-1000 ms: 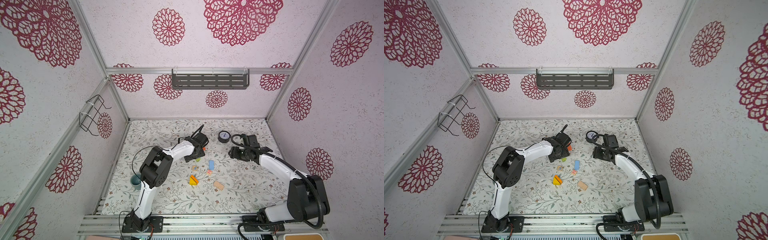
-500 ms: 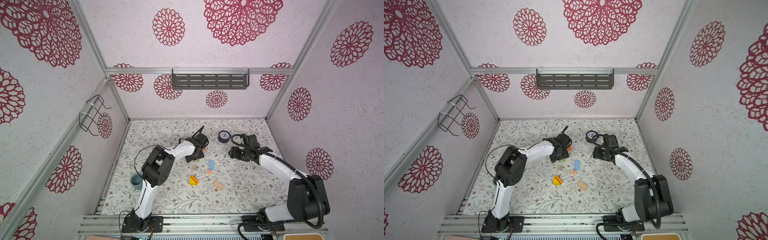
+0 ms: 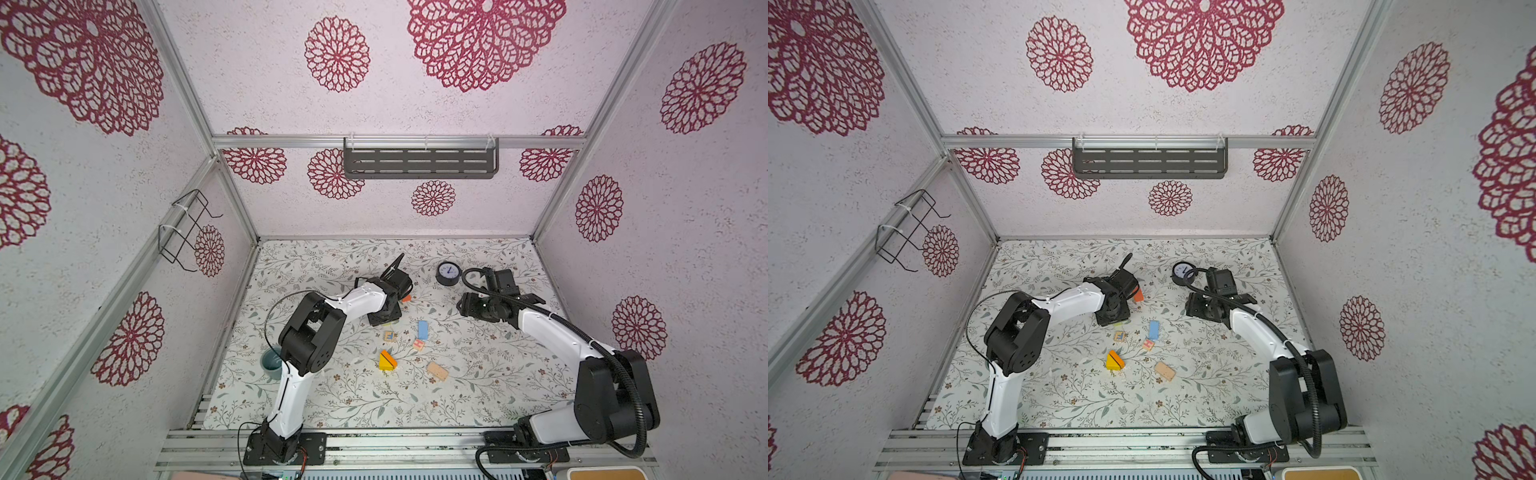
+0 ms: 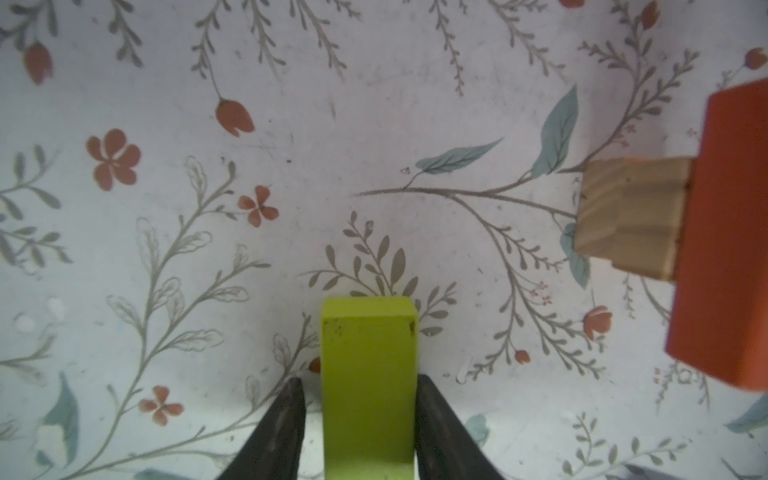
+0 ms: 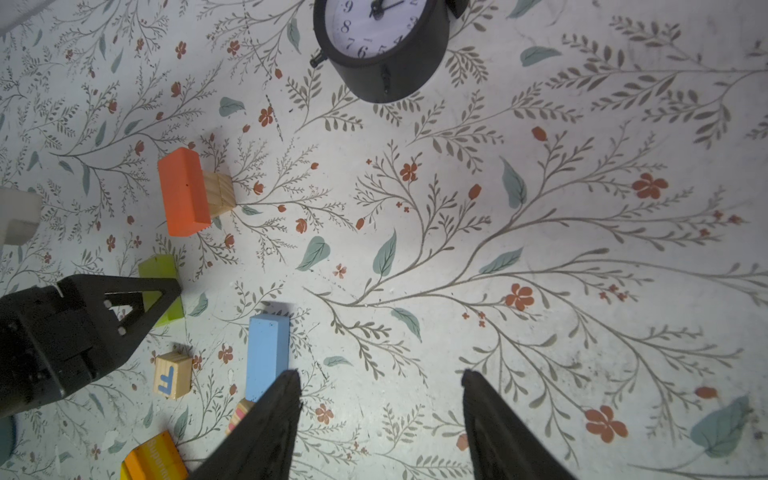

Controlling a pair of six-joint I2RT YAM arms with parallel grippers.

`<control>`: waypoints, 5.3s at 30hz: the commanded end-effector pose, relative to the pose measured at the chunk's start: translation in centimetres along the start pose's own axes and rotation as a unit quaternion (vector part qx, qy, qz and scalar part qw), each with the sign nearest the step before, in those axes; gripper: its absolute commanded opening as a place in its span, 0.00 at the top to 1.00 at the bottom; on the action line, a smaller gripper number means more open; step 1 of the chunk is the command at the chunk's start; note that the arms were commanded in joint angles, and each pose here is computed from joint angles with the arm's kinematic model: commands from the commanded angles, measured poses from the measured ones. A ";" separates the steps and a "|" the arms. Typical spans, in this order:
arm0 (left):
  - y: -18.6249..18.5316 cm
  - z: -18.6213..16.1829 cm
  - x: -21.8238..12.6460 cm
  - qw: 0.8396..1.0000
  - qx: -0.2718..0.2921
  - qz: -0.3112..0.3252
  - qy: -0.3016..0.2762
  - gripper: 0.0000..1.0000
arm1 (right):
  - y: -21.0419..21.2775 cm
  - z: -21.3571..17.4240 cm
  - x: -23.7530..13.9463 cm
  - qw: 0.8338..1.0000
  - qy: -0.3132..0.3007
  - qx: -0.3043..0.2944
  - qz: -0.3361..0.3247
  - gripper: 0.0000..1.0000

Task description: Build the wood block tower

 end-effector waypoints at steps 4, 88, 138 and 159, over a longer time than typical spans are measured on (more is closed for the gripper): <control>0.9 0.9 -1.1 1.000 -0.004 0.007 -0.006 0.61 | 0.4 0.4 -1.1 1.000 -0.017 0.003 0.012 0.35; -5.6 10.2 -10.3 0.992 -0.003 -0.080 -0.095 0.12 | 1.2 1.2 -1.5 1.000 -0.020 0.003 0.024 0.37; 17.5 -0.7 -12.1 0.986 -0.099 -0.073 -0.116 0.03 | 17.7 1.7 10.5 0.970 0.109 -0.212 -0.049 0.21; 17.5 -0.9 -11.4 0.987 -0.097 -0.068 -0.106 0.03 | 17.6 1.3 13.3 0.967 0.121 -0.215 -0.056 0.21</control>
Point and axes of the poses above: each gripper's point midway between its finger pads, its own x axis out along the fingers, its own y axis along the line the jaws close on, z = x × y, the point moved 5 cm from there along -x, back along the fingers, and after that the axes turned 6 degrees about x, right-handed, at the moved point
